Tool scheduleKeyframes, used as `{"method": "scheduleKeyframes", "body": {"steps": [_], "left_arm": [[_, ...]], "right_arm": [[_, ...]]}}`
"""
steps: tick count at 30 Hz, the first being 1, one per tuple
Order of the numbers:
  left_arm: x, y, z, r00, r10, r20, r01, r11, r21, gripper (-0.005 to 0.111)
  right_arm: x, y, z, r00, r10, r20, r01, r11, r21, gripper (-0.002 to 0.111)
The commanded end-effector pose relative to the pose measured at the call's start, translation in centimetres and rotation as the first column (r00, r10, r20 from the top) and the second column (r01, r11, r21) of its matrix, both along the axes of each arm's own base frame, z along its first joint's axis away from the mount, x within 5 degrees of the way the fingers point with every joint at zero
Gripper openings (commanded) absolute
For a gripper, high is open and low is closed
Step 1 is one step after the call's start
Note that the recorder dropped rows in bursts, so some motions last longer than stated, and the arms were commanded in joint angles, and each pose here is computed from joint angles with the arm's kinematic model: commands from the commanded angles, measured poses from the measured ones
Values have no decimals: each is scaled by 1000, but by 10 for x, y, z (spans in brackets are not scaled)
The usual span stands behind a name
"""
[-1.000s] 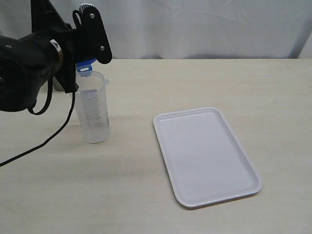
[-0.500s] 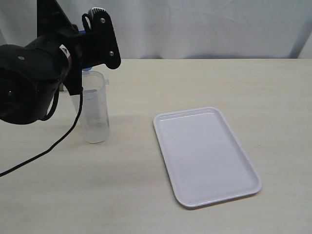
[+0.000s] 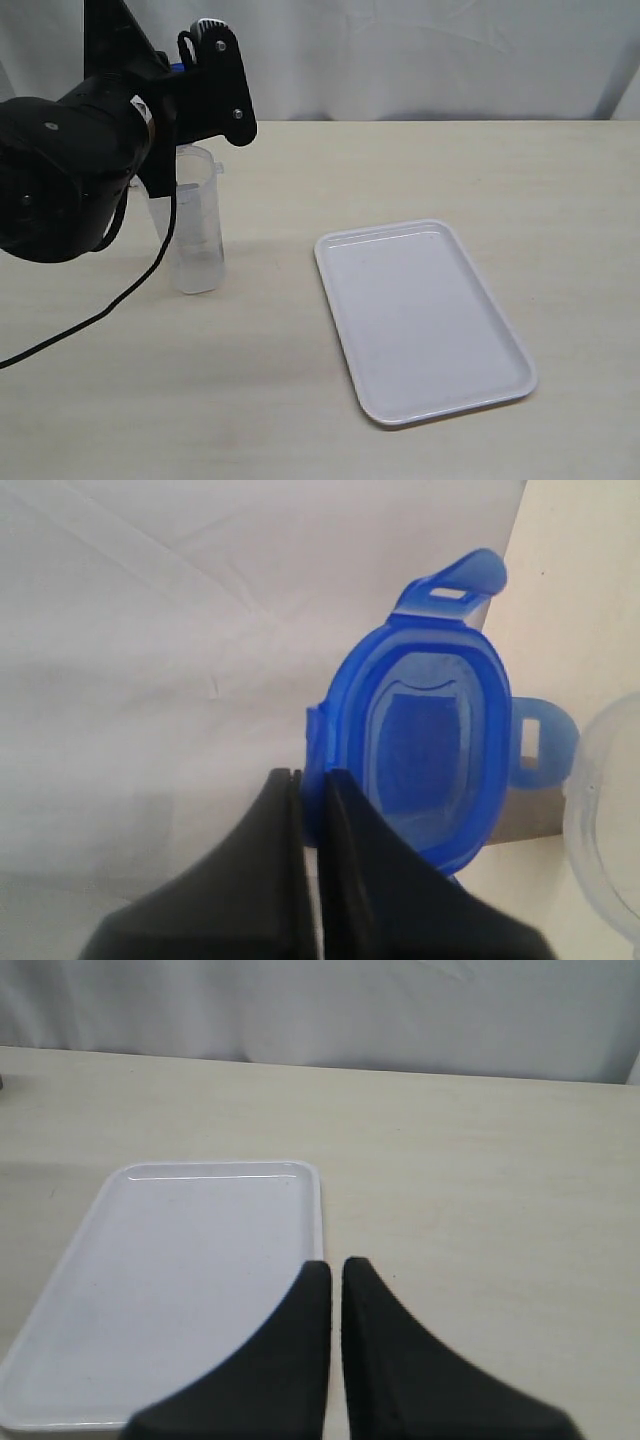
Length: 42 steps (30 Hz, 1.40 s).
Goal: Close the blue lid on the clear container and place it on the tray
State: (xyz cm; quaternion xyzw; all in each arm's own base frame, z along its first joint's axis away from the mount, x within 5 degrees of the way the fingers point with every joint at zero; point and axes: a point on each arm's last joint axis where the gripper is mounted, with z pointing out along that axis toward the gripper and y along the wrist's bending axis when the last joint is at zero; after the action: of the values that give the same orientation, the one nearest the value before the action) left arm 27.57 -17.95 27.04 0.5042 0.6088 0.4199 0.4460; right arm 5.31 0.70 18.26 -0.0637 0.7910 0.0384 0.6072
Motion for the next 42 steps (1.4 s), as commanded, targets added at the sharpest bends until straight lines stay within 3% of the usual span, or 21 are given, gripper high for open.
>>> {"method": "scheduleKeyframes", "body": {"steps": [1,42], "left_arm": [[-1,1,1,1000,10,9,-10,1000,-7,0],[-1,3,2,999,30,20,-30,1000,-4,0]], "right_arm": [[0,0,-1,1000,3,5,-3,1000,-2,4],[0,0,-1,1000,3,5,-3,1000,-2,4]]}}
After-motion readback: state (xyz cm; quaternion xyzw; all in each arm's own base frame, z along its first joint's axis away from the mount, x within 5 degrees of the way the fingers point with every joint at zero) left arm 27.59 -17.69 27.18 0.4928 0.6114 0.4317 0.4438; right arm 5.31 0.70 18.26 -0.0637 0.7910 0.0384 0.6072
